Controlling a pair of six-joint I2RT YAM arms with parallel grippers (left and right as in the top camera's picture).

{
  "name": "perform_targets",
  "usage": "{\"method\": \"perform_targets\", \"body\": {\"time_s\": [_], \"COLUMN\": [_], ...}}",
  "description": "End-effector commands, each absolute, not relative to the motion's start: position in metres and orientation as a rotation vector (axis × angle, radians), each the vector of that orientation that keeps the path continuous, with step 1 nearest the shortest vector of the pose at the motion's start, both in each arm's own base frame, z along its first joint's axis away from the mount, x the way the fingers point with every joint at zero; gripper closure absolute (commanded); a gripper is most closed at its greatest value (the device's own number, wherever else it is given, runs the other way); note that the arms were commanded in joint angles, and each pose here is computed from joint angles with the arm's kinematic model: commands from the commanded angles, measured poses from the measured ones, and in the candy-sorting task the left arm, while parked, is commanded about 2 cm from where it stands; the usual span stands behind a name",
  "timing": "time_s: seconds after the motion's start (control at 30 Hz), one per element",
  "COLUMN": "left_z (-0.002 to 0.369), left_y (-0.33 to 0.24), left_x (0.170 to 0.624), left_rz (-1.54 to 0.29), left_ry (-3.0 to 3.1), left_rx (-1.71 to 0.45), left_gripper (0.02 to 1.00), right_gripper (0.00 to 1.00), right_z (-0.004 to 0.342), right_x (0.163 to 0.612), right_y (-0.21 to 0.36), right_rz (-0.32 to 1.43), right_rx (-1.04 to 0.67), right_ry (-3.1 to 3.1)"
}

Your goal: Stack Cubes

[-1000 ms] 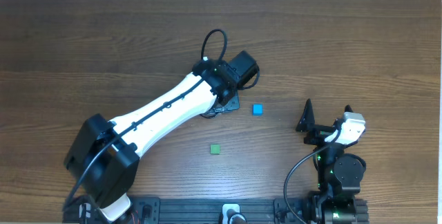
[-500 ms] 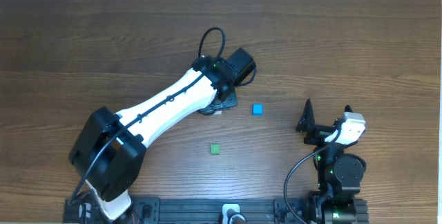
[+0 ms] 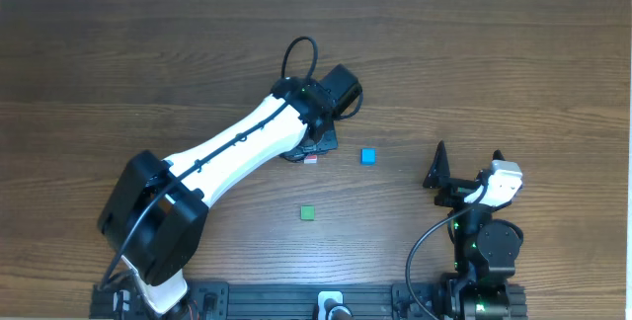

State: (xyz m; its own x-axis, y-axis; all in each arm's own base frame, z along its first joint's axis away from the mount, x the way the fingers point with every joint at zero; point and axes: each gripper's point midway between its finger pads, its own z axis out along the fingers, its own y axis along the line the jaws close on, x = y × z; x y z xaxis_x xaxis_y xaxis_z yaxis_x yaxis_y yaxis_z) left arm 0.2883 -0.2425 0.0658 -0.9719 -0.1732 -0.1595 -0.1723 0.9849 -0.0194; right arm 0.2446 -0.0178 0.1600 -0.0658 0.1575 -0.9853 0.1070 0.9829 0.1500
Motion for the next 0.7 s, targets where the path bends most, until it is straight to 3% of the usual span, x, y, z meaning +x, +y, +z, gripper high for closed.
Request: {"method": "perform_targets", "body": {"time_s": [0.03, 0.7], "left_z": [0.061, 0.05], "left_y": [-0.243, -0.245], "left_x": [0.288, 0.288], "left_rz": [-0.013, -0.038], "left_ry": [2.987, 3.031], "left_rx": [-0.23, -0.216], "left_gripper": [0.978, 0.978], "right_gripper": [0.007, 0.007], "right_z": [0.158, 0.158], "right_x": [0.245, 0.245], "right_y": [-0.016, -0.016], "right_rz": [0.05, 0.05], "right_rx": [0.194, 0.194], "right_ry": [1.639, 1.639]}}
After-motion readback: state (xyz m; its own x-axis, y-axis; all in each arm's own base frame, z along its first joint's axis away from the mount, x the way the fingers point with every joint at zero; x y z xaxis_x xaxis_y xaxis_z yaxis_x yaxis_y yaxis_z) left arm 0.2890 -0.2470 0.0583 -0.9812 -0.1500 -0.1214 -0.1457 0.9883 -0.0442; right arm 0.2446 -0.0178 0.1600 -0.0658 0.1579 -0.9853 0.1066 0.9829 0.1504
